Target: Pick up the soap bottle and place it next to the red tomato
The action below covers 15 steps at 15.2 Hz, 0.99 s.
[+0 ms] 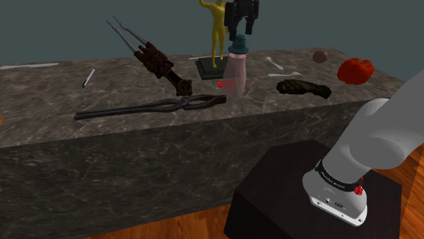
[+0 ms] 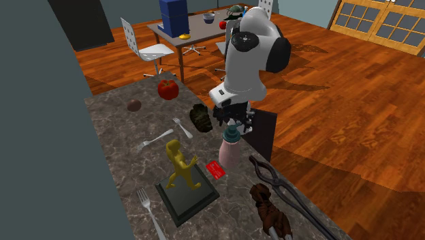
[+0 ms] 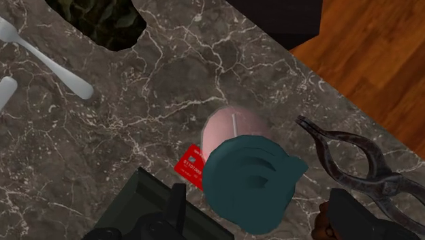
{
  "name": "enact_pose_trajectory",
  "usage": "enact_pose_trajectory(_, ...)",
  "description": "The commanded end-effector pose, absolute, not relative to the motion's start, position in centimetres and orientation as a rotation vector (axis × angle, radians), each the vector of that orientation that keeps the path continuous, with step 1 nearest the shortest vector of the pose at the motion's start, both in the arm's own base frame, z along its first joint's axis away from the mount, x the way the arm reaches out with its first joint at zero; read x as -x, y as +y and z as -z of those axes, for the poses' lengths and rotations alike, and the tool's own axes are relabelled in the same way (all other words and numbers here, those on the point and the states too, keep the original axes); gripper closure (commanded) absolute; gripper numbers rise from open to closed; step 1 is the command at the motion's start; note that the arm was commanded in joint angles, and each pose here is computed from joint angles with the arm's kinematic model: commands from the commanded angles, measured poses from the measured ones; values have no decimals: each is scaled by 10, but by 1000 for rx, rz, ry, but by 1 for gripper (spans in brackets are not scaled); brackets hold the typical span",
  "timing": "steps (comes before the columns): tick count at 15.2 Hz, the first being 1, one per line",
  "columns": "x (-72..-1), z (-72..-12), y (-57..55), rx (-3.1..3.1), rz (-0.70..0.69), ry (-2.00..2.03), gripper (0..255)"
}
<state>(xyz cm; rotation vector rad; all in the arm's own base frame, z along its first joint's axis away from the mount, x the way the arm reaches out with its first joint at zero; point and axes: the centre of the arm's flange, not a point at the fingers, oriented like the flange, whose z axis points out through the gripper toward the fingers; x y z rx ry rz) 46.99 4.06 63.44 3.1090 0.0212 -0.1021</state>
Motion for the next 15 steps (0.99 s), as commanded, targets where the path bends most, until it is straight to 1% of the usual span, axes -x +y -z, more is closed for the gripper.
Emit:
enact_pose_trajectory(1, -470, -625, 41, -3109, 102, 21, 0)
enact_pose_trajectory(10, -469, -622, 41, -3109, 102, 21, 0)
enact_pose_trajectory(11, -469, -622, 41, -3109, 102, 21, 255)
enact_pose_trajectory(15, -469, -622, 41, -3109, 102, 21, 255)
